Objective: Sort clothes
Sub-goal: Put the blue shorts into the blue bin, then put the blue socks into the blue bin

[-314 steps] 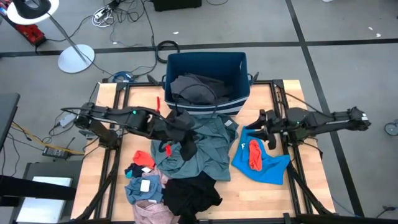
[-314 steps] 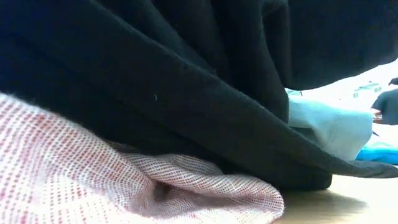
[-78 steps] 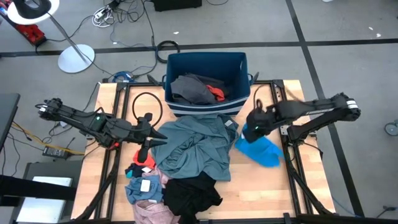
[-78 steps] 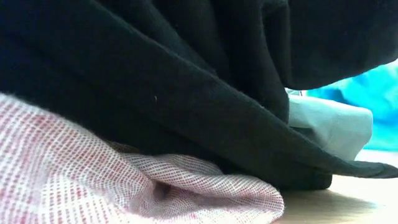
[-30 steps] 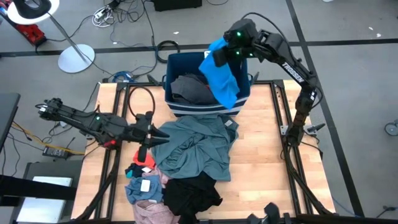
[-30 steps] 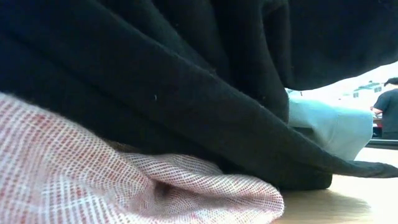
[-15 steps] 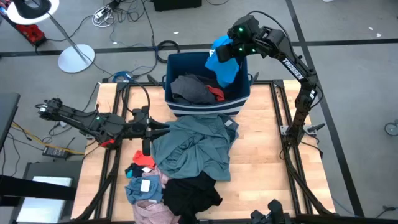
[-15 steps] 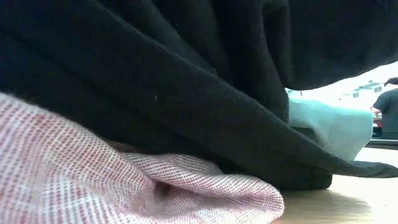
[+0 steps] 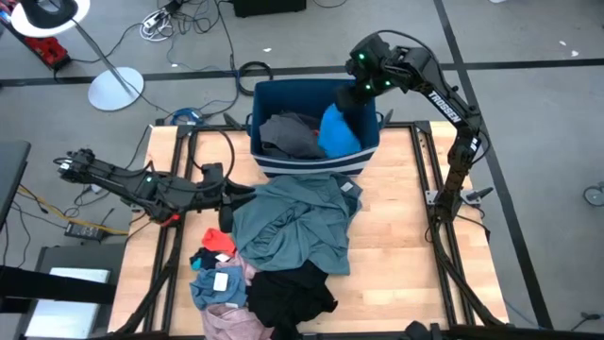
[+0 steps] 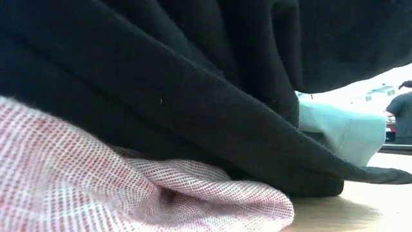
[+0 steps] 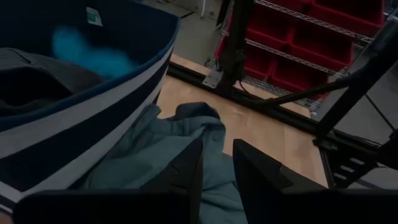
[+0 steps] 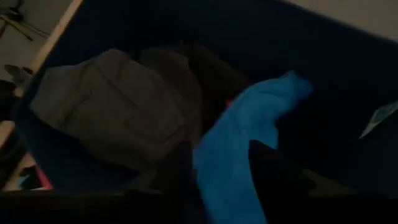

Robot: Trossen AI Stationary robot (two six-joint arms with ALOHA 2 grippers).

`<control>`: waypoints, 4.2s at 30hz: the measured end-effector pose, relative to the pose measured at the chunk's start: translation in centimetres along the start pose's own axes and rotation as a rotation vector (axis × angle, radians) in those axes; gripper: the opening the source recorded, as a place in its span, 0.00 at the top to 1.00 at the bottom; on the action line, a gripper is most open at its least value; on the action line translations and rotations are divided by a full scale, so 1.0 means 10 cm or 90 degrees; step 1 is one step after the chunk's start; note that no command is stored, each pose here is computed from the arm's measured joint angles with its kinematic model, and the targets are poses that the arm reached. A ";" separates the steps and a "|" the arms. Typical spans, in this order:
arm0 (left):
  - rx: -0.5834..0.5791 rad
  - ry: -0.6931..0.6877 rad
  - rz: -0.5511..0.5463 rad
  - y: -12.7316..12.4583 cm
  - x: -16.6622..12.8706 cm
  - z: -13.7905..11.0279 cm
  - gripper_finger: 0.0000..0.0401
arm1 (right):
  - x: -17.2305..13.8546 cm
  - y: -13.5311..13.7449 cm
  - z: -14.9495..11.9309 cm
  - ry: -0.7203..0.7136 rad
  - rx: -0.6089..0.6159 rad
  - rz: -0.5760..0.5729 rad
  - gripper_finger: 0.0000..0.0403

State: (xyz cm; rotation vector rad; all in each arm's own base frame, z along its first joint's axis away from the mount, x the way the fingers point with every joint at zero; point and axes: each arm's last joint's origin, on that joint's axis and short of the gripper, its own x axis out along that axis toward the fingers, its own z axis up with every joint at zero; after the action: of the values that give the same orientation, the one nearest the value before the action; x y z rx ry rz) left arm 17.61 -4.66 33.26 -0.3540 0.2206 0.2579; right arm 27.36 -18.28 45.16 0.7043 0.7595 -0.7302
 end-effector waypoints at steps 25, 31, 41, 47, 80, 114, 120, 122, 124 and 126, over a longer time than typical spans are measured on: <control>-0.168 0.130 -0.044 0.02 -0.01 -0.14 0.69 | -0.51 0.74 -0.82 0.043 -0.109 0.017 0.44; -0.216 0.249 -0.044 0.02 -0.07 -0.28 0.70 | -0.62 1.01 -1.12 0.038 -0.116 0.034 0.46; -0.267 0.495 -0.099 -0.08 -0.19 -0.52 0.70 | -0.76 1.34 -1.57 0.033 -0.101 0.056 0.47; -0.239 0.643 -0.062 -0.17 -0.16 -0.75 0.70 | -0.82 1.49 -1.88 0.006 -0.091 0.043 0.48; -0.068 0.763 -0.025 -0.59 0.29 -1.53 0.70 | -0.25 1.52 -3.68 0.130 -0.111 -0.097 0.50; -0.017 0.525 0.109 -1.11 0.28 -0.32 1.00 | 0.04 0.51 -3.89 0.133 -0.096 0.153 0.60; -0.051 0.425 0.160 -1.03 0.28 0.18 1.00 | 0.19 0.39 -3.99 0.147 -0.082 0.203 0.61; -0.057 0.390 0.162 -0.99 0.31 0.34 1.00 | 0.24 0.37 -4.03 0.153 -0.078 0.228 0.62; -0.061 0.358 0.167 -0.94 0.35 0.49 1.00 | 0.29 0.34 -4.07 0.154 -0.070 0.246 0.62; -0.071 0.322 0.173 -0.88 0.37 0.64 1.00 | 0.32 0.32 -4.08 0.159 -0.070 0.249 0.62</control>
State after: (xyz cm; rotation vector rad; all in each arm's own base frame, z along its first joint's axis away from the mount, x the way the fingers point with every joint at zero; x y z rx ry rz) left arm 24.75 -9.50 40.96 -0.4978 0.7571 0.4480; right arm 17.32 14.03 21.85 0.8227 0.8494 -0.2447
